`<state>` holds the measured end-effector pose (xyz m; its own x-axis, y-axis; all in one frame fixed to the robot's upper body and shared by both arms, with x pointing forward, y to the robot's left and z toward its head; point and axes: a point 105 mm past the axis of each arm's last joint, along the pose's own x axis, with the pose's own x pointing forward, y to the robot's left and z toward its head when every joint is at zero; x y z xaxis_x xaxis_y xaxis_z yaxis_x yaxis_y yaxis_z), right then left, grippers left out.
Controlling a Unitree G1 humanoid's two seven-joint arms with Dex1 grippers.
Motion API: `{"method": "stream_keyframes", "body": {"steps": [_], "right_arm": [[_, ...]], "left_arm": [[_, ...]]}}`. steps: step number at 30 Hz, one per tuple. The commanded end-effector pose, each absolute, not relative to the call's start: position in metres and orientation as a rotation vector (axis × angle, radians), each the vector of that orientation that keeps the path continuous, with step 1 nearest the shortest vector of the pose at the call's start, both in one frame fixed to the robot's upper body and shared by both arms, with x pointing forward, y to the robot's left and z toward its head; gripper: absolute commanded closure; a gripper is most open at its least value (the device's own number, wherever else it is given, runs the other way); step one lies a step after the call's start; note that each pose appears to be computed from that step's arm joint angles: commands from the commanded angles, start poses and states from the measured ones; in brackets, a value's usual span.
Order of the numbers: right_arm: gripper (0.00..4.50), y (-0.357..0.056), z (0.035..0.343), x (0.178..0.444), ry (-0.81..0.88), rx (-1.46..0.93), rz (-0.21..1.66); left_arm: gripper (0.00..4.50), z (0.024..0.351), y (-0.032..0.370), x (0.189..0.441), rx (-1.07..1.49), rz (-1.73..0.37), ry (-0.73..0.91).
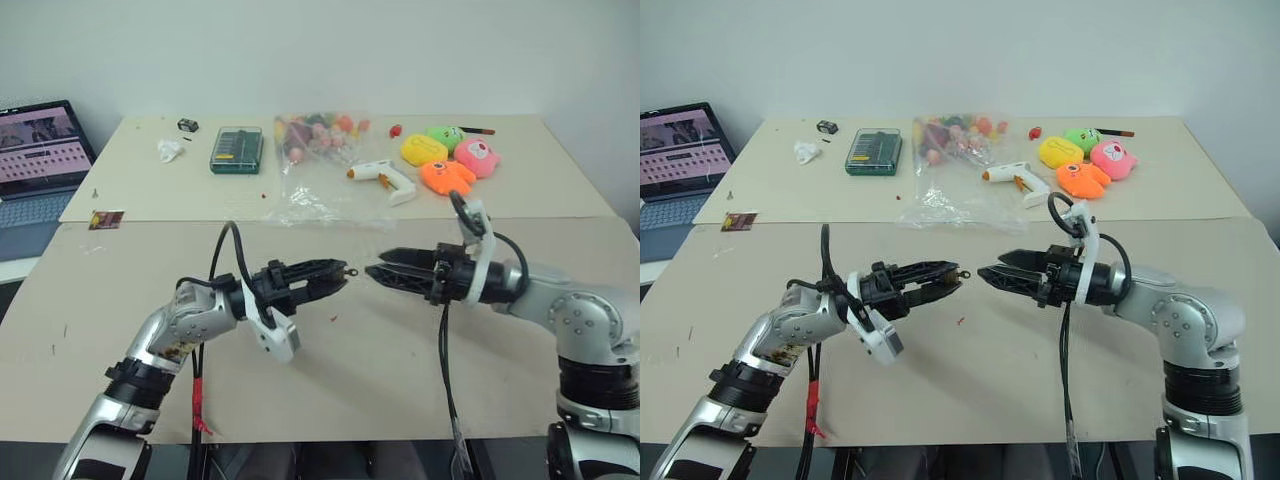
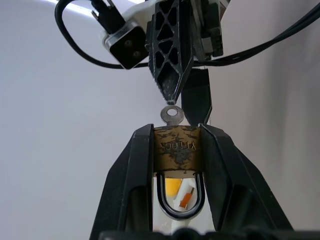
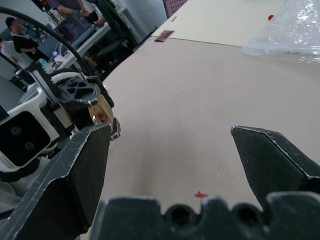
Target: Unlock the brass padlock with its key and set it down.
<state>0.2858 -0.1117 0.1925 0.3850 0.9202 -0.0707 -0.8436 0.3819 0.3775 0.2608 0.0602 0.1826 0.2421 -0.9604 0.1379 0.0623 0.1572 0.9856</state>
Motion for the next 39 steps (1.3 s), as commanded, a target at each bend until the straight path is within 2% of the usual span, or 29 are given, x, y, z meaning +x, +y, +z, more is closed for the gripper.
{"method": "stream_keyframes", "body": {"steps": [1,11,16,20,26,30,39], "right_arm": [[0.0,-0.107,0.208,0.279,0.234,0.278,1.176],[0.0,-0.098,0.209,0.251,0.276,0.272,1.309],[0.0,-0.095,0.209,0.251,0.28,0.277,1.317],[1.02,-0.094,0.207,0.253,0.287,0.282,1.311],[3.17,-0.095,0.208,0.254,0.288,0.28,1.312],[4.41,-0.096,0.209,0.255,0.281,0.275,1.304],[4.47,-0.1,0.215,0.258,0.262,0.268,1.295]], "left_arm": [[3.63,0.192,0.06,0.254,1.12,-0.924,-1.091],[3.63,0.192,0.057,0.252,1.102,-0.915,-1.09],[3.63,0.194,0.051,0.251,1.095,-0.918,-1.095],[3.63,0.196,0.047,0.252,1.094,-0.915,-1.098],[3.63,0.195,0.046,0.251,1.092,-0.912,-1.097],[3.63,0.194,0.046,0.251,1.09,-0.911,-1.092],[3.63,0.196,0.044,0.252,1.087,-0.924,-1.089]]}}
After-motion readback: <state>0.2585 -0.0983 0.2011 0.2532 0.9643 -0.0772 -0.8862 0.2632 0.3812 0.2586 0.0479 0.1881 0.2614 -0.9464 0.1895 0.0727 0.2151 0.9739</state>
